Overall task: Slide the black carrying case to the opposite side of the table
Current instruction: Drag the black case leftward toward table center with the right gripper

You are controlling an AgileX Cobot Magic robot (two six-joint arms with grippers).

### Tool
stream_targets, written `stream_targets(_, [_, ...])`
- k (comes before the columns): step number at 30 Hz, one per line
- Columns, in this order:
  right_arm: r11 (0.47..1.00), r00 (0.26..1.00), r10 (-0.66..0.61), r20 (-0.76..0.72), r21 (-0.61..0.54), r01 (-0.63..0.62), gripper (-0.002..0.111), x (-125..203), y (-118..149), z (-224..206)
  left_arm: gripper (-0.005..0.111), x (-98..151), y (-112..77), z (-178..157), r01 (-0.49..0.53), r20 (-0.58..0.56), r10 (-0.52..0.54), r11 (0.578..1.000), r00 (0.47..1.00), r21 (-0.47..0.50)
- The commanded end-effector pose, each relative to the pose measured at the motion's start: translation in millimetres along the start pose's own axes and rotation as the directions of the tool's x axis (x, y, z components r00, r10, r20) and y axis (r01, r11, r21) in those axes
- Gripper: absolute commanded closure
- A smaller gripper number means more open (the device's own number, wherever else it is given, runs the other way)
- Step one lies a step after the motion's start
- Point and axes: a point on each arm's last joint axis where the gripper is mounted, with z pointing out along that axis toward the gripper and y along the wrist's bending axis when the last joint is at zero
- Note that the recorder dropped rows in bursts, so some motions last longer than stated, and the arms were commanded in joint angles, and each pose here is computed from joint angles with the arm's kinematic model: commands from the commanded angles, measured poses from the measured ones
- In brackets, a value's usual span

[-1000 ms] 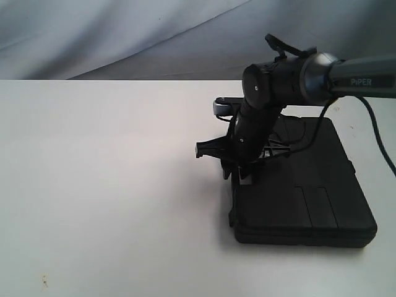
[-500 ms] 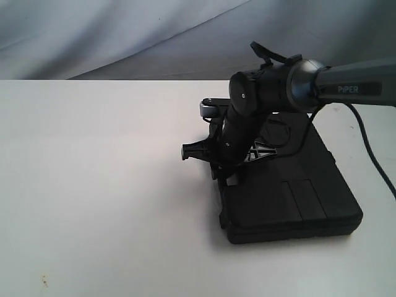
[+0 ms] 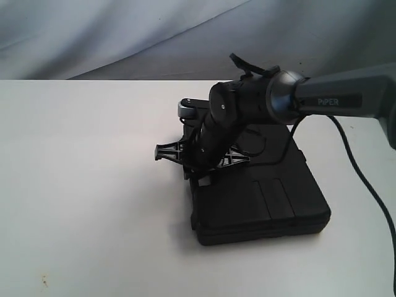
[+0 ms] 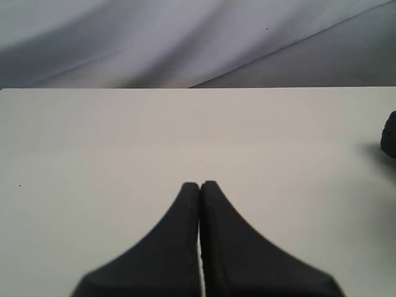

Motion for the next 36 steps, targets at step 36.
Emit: stream_targets(36, [0.984,0.959,0.172,0.223,-0.081,-0.157,0.108,-43.0,54.2,15.2,0.107,1.2,0.1,0.3,0.002,-0.001,-0.002,1.000,1.000,-0.001])
